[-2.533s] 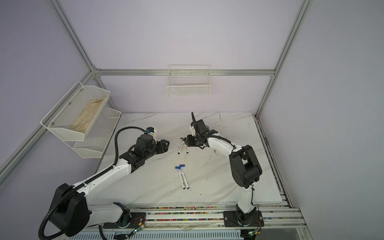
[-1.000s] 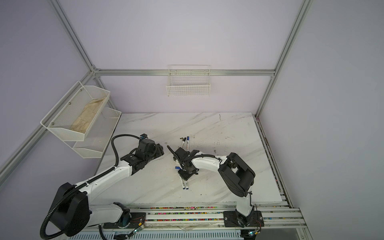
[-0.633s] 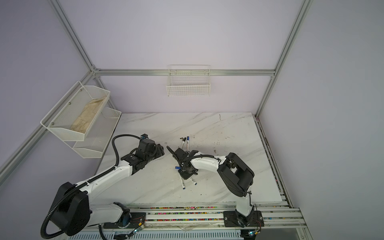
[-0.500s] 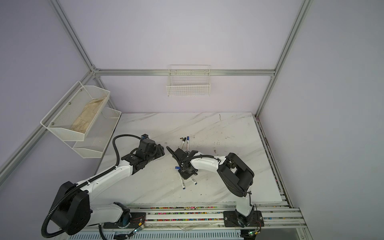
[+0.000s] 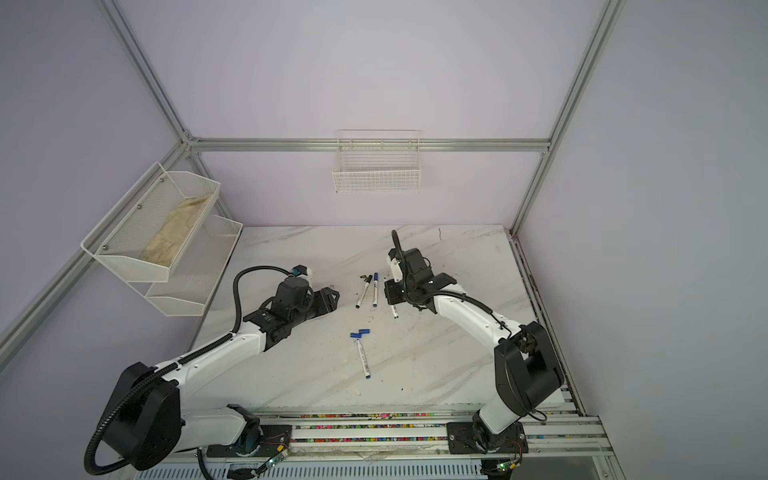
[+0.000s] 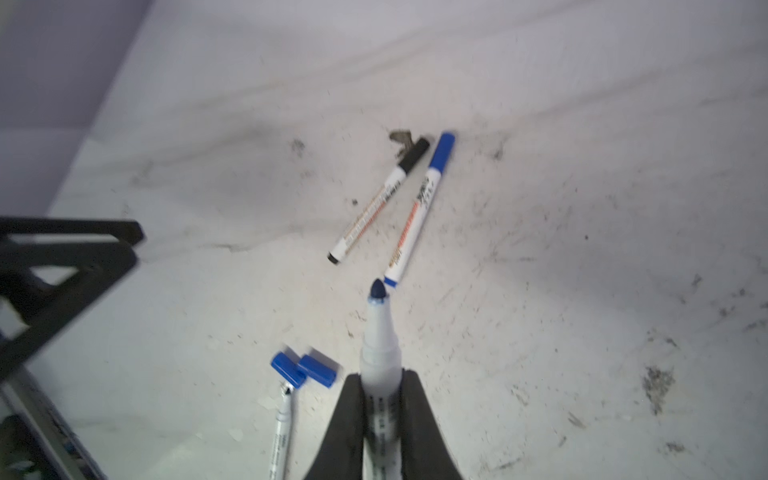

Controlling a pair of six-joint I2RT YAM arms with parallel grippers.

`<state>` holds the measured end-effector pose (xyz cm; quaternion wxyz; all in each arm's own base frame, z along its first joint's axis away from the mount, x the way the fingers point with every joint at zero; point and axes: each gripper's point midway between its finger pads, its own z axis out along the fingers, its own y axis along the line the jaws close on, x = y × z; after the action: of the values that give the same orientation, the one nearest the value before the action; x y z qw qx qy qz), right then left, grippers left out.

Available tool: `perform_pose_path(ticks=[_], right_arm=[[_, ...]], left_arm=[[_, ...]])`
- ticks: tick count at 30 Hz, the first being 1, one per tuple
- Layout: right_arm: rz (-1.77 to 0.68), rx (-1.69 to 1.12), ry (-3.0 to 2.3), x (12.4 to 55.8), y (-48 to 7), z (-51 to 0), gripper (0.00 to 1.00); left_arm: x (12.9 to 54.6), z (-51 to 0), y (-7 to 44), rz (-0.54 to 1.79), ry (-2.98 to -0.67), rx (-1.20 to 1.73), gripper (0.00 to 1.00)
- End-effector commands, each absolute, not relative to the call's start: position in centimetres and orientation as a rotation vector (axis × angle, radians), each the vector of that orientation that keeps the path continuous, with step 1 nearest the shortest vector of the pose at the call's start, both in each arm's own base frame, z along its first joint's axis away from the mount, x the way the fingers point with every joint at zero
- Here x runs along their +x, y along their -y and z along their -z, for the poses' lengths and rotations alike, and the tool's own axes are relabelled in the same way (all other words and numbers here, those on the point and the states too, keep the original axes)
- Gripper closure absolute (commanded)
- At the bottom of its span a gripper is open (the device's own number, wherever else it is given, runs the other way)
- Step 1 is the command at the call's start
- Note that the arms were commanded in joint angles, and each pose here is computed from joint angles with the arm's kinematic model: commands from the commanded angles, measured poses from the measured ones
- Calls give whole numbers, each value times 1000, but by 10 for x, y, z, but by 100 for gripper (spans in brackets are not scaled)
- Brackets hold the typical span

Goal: Insert the pens into the pen caps
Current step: 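Grasp an uncapped white marker with the right gripper and lift it upright, then close the left gripper on the upright white marker held by the right gripper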

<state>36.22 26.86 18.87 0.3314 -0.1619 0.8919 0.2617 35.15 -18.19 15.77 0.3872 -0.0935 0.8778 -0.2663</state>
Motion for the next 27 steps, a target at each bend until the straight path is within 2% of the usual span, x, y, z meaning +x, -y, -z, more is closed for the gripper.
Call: perform_pose_path(ticks=[1,7,16,25,27], right_arm=[[-979,-426,-2198,363,-298,-220,100],[-1123,-475,-2098,363,-315,-241,100],[-1274,-584,-2057,344,-328,-255,100],[-1337,-616,-2087,332,-330,-250,100],[-1338,-616,-2092,332,-330,-248,100]], left_arm=[[339,-193,219,932,-2085,2,30],[319,-231,252,1103,-1930,241,30],[324,-244,284,1151,-1894,341,32],[340,-272,296,1179,-1788,340,45],[347,-265,301,1177,-1806,337,48]])
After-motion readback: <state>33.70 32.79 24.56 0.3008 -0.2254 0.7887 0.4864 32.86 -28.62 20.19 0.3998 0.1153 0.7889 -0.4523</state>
